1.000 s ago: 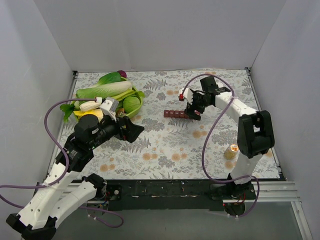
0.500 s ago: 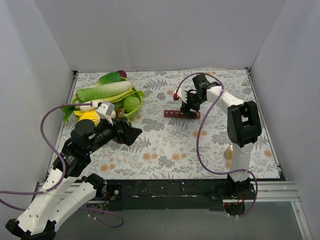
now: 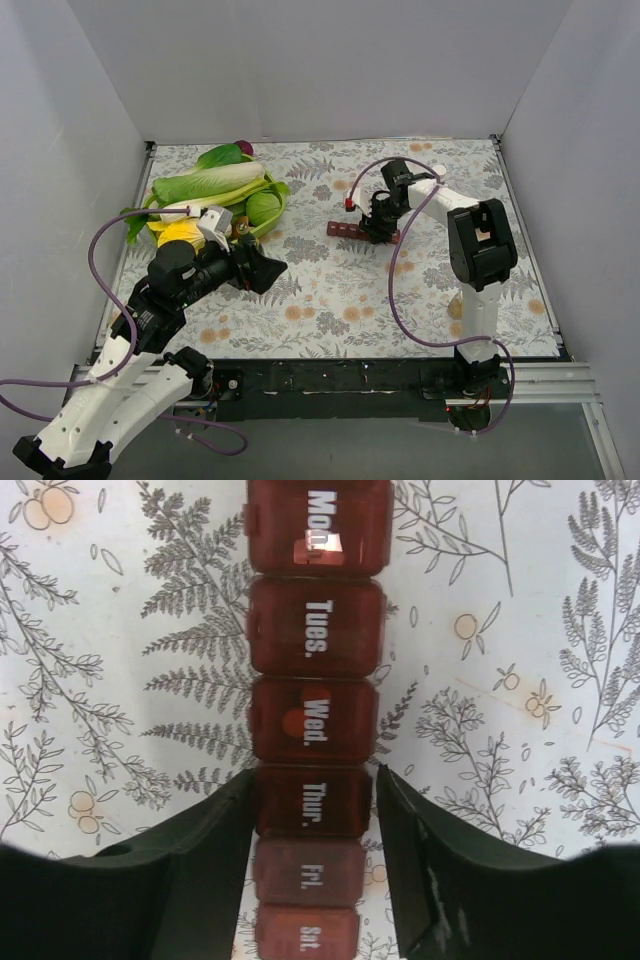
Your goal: Sort the pills into containers
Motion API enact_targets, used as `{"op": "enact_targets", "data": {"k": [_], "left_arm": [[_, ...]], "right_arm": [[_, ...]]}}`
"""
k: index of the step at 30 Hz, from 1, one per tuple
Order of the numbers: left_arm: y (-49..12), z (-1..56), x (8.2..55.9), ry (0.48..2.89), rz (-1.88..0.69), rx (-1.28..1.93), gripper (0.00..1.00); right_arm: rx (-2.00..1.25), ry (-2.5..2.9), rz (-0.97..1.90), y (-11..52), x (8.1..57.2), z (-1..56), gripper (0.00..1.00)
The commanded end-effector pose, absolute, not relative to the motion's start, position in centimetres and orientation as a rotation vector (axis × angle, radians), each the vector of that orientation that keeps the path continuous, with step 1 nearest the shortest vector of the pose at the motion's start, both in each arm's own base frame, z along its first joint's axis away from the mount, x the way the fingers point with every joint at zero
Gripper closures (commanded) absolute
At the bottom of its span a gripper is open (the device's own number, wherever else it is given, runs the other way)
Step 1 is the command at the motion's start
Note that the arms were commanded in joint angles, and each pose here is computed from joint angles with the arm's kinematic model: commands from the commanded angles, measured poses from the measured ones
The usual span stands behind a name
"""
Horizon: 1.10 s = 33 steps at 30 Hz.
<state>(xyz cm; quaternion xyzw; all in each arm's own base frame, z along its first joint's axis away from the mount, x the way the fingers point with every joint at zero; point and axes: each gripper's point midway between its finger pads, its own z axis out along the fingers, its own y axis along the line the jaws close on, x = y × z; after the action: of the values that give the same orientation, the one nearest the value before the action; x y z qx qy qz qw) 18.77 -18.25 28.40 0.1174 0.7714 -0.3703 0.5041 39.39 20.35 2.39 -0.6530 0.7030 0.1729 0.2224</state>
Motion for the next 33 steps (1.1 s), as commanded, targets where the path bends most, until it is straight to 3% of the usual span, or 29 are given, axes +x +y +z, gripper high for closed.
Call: {"op": "enact_targets", "data": {"k": [1, 12, 17, 21, 26, 31, 33], "left_arm": [[-18.4, 27.9, 18.1, 1.869, -0.936, 0.279, 0.02], [-20.5, 28.3, 14.9, 1.763, -1.074, 0.58, 0.02], [-22.7, 27.0, 13.4, 1.666, -1.202, 0.786, 0.02], [-23.4, 25.3, 14.2, 1.563, -1.144, 0.9, 0.03], [-26.5, 22.6, 14.7, 1.421, -1.024, 1.064, 0.02], [-30.0, 18.1, 16.4, 1.44, -0.856, 1.154, 0.02], [-31.1, 16.0, 16.7, 1.463, -0.832, 1.189, 0.02]], "right_arm": [[-1.894, 1.841, 0.495, 20.8, 37.5, 2.3, 0.46], [-2.053, 1.726, 0.629, 19.3, 29.7, 2.5, 0.79], [-2.13, 1.661, 0.63, 17.7, 24.9, 2.5, 0.8], [-2.143, 1.675, 0.644, 16.3, 21.8, 1.5, 0.81], [-2.105, 1.653, 0.651, 16.4, 20.8, 2.2, 0.81], [-2.074, 1.659, 0.707, 17.1, 20.4, 2.5, 0.8], [-2.051, 1.688, 0.723, 17.3, 20.4, 2.5, 0.73]]}}
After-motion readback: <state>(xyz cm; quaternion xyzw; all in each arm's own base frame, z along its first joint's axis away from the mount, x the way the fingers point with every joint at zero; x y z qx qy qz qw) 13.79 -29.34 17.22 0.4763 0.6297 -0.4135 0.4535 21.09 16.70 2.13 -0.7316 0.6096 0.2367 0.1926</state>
